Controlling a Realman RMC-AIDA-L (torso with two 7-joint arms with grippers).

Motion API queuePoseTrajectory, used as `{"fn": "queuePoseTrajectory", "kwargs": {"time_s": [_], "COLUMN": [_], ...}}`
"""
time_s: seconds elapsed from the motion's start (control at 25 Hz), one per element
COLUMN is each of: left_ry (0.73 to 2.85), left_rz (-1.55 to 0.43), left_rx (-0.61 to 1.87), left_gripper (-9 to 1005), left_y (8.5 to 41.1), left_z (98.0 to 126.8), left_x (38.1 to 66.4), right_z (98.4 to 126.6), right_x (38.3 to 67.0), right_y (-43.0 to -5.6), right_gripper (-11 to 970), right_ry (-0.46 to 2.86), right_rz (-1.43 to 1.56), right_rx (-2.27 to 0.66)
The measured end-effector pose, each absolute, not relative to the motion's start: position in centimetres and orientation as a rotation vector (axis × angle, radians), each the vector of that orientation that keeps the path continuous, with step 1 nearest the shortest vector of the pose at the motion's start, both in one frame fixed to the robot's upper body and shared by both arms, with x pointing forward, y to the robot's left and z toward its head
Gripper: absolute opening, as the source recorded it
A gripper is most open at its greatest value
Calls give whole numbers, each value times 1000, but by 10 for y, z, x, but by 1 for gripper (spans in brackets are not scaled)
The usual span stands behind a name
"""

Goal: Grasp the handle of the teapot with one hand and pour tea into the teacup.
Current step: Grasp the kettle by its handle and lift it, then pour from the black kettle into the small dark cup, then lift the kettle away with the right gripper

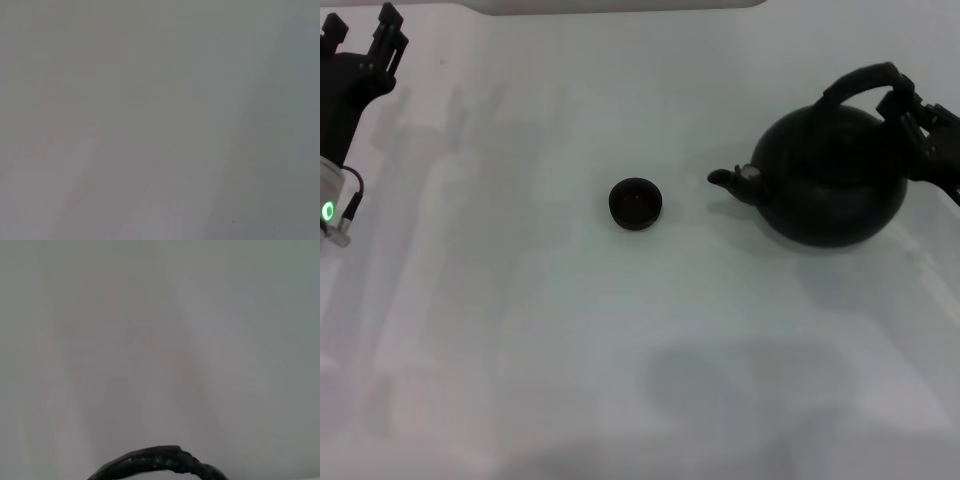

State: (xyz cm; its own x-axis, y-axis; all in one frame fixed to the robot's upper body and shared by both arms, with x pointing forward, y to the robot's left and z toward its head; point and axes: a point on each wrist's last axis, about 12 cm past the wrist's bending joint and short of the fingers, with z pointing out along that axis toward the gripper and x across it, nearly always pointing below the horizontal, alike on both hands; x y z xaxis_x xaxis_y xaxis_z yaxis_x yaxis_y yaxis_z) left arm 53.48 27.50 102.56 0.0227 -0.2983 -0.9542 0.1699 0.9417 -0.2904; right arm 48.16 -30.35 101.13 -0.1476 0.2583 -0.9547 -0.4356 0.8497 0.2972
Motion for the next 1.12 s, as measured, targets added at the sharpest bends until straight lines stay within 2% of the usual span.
{"fn": "queuePoseTrajectory", "kwargs": {"time_s": [0.52,1.12], "left_ry": [1515,1528], "left_rz": [-366,-374], "left_rx": [-116,-140], "left_gripper": [714,713], "left_y": [275,277], "left_z": [1022,1018], "left_x": [530,523], "right_z": [1031,1045], "right_x": [519,540], "right_y": [-272,-249], "right_gripper": [190,179], "right_ry": [1505,1422], "right_rz": [528,451], "right_rx": [-336,-523]}}
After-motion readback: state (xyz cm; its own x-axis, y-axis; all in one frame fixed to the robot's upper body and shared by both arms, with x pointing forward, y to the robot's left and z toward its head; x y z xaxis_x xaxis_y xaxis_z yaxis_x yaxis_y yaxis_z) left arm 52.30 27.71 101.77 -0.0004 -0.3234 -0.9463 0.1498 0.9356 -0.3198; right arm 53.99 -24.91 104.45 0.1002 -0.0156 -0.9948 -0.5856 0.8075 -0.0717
